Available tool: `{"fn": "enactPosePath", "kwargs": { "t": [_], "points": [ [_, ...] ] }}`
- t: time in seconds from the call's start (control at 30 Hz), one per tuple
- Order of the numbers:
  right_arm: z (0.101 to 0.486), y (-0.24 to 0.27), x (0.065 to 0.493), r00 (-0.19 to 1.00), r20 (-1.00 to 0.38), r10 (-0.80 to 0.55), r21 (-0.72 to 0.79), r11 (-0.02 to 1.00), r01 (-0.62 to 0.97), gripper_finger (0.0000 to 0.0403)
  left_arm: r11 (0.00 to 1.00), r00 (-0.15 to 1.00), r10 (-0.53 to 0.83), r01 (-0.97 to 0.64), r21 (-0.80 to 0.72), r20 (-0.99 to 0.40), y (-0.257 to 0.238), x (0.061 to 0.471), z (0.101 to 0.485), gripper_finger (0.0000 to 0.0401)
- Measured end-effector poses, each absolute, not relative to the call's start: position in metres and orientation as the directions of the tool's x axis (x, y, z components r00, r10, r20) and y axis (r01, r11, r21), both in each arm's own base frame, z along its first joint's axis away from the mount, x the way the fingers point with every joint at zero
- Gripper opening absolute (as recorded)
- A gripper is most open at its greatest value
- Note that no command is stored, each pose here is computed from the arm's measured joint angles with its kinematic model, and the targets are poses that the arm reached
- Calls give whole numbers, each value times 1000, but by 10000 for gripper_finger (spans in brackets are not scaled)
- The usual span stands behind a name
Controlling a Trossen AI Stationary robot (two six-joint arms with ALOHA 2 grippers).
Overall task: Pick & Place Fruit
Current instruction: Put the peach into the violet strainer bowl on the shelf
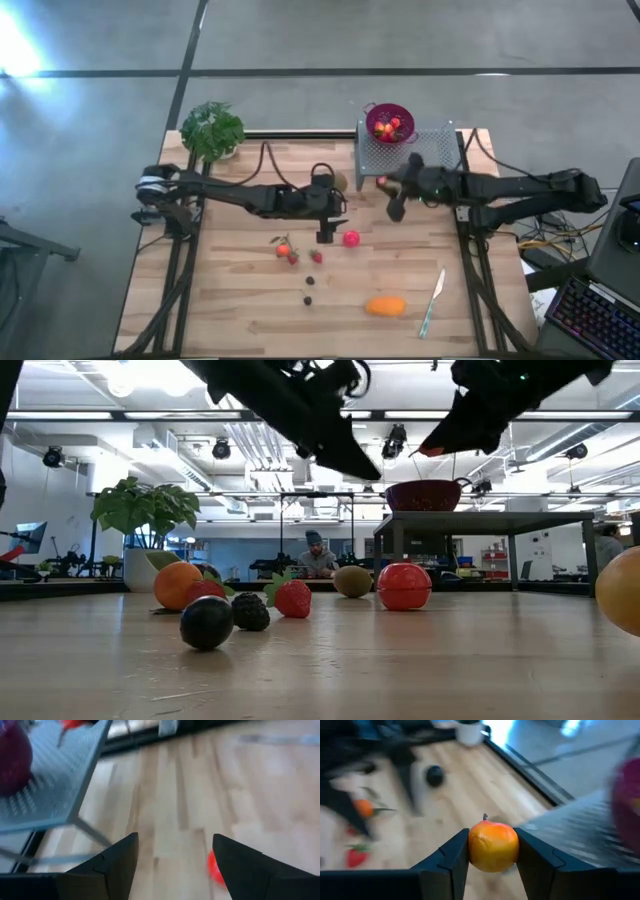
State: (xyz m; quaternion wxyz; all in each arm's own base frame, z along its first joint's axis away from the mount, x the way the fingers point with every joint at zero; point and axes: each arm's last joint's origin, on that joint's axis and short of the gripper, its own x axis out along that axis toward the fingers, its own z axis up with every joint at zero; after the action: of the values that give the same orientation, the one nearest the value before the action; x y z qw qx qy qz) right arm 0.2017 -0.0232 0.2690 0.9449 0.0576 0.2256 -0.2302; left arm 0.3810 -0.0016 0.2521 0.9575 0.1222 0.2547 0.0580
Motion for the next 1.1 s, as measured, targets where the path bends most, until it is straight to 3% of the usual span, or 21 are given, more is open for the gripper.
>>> {"fn": "enactPosePath", "kwargs": {
  "t": [0.17, 0.37, 0.53, 0.73, 1.1],
  "points": [
    [303, -48, 195, 714, -491, -498, -28, 829, 559, 127, 967, 906, 155, -57, 249, -393, -2, 371, 254, 259],
    [347, -73, 185, 714, -460, -529, 9, 801, 599, 126, 967, 913, 149, -55, 247, -379, -3, 358, 247, 257],
    [366, -99, 181, 644, -502, -577, 14, 739, 673, 136, 978, 968, -5, 58, 202, -250, -7, 352, 264, 257],
    [368, -134, 197, 634, -579, -512, 57, 750, 659, 126, 979, 965, -89, 131, 158, -246, -10, 351, 266, 257],
    [343, -200, 221, 458, -734, -502, 10, 666, 746, 138, 979, 957, -89, 135, 154, -276, -10, 350, 263, 257]
  ]
}}
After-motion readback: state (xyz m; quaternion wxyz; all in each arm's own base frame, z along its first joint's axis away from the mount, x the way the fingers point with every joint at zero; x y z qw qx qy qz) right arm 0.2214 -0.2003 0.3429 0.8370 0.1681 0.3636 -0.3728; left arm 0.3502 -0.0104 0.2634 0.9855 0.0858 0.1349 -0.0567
